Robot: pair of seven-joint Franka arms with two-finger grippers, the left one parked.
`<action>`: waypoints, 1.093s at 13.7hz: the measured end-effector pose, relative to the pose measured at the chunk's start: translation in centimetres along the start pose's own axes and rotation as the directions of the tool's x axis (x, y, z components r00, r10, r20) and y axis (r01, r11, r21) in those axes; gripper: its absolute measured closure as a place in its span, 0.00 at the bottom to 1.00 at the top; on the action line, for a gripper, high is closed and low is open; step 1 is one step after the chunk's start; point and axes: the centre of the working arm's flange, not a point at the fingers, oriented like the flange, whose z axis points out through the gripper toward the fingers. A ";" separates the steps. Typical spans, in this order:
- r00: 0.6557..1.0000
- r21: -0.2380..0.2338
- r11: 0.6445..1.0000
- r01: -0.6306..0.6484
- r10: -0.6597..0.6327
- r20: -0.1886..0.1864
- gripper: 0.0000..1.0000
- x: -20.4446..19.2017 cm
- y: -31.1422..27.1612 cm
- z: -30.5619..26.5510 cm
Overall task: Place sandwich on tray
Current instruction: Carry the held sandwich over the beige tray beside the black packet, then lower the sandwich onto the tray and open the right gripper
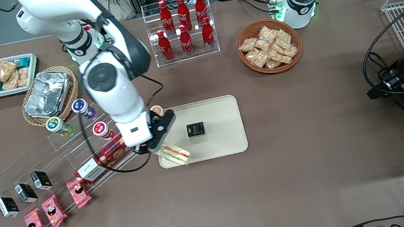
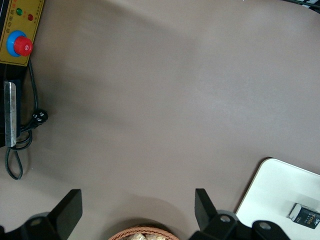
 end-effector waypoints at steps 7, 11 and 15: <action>0.989 -0.052 0.988 0.146 -0.146 0.021 0.78 2.5 -5.4 8.7; 0.980 -0.074 0.978 0.197 -0.198 -0.008 0.72 2.8 -8.5 12.8; 0.973 -0.083 0.970 0.227 -0.230 -0.024 0.46 2.6 -10.5 14.6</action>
